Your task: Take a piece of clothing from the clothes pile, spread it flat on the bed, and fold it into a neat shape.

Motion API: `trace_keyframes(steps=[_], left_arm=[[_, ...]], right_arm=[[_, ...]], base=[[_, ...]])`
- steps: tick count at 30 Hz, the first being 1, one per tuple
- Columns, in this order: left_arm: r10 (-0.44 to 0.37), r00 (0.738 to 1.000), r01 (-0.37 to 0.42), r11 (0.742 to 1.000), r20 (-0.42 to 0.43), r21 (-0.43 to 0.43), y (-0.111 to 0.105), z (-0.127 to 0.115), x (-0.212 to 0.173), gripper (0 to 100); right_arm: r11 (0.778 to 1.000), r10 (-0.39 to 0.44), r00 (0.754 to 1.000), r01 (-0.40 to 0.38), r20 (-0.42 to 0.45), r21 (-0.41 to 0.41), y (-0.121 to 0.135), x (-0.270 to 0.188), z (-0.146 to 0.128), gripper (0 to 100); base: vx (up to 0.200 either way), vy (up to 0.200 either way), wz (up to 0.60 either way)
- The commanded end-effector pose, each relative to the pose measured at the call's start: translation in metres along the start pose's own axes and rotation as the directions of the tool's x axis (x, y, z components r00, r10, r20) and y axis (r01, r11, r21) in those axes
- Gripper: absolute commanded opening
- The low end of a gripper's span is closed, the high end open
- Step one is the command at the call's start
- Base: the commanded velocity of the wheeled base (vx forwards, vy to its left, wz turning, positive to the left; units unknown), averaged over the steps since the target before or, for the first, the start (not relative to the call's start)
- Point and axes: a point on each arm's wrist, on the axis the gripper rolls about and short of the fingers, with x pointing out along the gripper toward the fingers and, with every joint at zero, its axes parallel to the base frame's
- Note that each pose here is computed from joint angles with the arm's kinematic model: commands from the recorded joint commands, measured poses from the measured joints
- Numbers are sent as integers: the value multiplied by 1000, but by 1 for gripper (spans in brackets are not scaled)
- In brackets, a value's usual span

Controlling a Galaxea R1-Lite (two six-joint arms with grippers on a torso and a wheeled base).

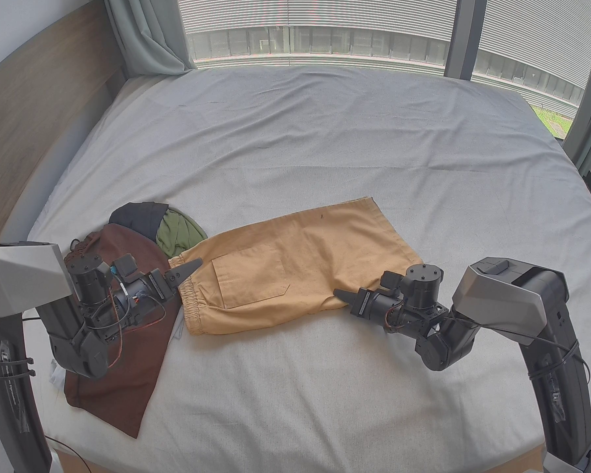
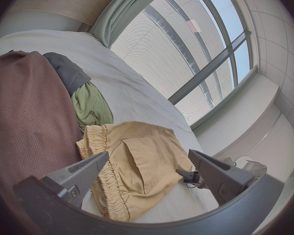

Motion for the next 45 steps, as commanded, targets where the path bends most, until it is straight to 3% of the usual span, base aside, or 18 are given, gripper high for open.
trace_keyframes(steps=[1, 10, 21, 30, 35, 45], left_arm=[[1, 1000, -1, 1000, -4, -1, 1, -1, 0, 100], [-8, 1000, 9, 998, -27, 63, 6, -4, -1, 100], [-19, 999, 22, 998, -43, 60, 5, -6, -2, 100], [-38, 997, 42, 997, -71, 58, 2, -10, -5, 100], [-34, 996, 43, 992, -77, 120, 4, -12, -5, 100], [-32, 996, 42, 990, -79, 132, 6, -14, -2, 100]], right_arm=[[1000, -5, 1000, 5, -7, 3, 1, -5, -3, 0], [1000, -13, 1000, 13, -15, 4, 7, -23, -5, 0], [999, -38, 999, 38, -35, 2, 15, -53, -9, 0], [995, -96, 989, 95, -112, -14, 18, -89, -28, 0], [992, -122, 982, 123, -142, -2, 20, -105, -35, 0], [990, -139, 979, 140, -146, -1, 20, -121, -44, 0]], base=[[0, 0, 0], [0, 0, 0], [0, 0, 0], [0, 0, 0], [0, 0, 0], [0, 0, 0]])
